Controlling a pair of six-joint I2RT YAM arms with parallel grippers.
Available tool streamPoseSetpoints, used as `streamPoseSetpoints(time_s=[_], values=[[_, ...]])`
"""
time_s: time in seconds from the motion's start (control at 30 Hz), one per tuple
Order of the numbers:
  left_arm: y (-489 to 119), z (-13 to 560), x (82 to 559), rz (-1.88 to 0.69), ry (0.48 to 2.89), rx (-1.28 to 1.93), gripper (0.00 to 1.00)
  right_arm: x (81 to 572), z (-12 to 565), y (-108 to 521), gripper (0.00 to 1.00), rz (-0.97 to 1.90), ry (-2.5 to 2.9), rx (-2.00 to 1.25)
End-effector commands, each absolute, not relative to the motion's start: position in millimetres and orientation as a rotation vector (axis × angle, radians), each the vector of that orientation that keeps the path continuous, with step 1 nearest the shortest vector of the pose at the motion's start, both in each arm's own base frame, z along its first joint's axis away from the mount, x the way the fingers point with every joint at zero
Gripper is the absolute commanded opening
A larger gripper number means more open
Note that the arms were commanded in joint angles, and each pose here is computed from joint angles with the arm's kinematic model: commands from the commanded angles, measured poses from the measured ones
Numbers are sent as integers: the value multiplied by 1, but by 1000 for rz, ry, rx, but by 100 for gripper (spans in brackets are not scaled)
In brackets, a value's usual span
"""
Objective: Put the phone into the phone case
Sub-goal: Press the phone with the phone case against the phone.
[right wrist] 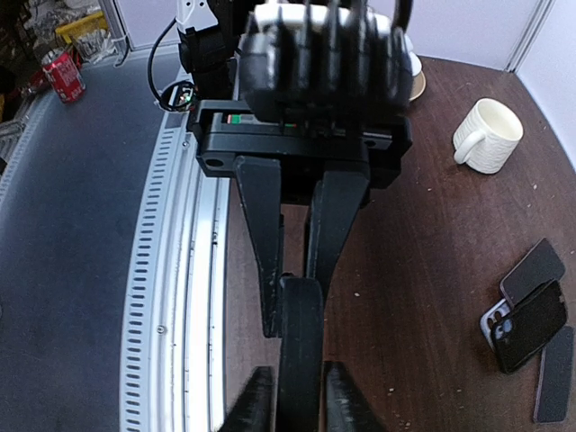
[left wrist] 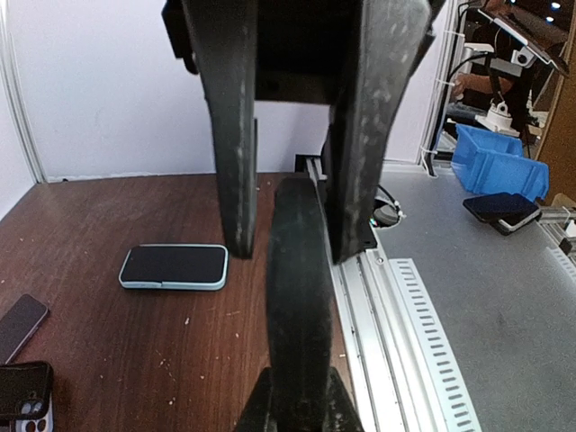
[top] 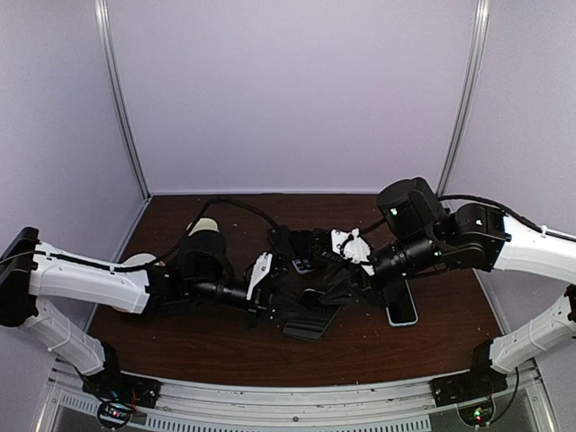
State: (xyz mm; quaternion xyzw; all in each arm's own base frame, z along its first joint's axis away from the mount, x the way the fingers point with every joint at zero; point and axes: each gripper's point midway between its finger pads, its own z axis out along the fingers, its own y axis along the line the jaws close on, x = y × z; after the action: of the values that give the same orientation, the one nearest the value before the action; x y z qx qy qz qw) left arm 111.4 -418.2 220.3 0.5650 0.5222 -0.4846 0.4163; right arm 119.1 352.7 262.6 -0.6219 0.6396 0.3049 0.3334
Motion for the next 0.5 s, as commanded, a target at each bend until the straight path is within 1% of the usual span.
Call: streamPoseSetpoints(time_s=[0.0, 0.1, 0.3, 0.37, 0.4, 0.47], values=[[-421, 242, 114, -1181, 1244, 1393, 0, 125, 277, 361, 37, 781, 1592, -1599], [-421, 243, 116, -1168, 1251, 1385, 0, 125, 274, 367, 43, 792, 1601, -1620], [-421, 243, 114, -1181, 1246, 1393, 0, 127, 265, 373, 41, 787, 1618, -1662], [-421, 242, 113, -1183, 1247, 1396, 0, 126, 264, 376, 37, 800, 1612, -1666], [-421, 242, 113, -1186, 1246, 1398, 0, 126, 264, 378, 32, 807, 1607, -1667], [-422, 242, 113, -1188, 1247, 1400, 0, 126, 266, 381, 17, 818, 1596, -1665]])
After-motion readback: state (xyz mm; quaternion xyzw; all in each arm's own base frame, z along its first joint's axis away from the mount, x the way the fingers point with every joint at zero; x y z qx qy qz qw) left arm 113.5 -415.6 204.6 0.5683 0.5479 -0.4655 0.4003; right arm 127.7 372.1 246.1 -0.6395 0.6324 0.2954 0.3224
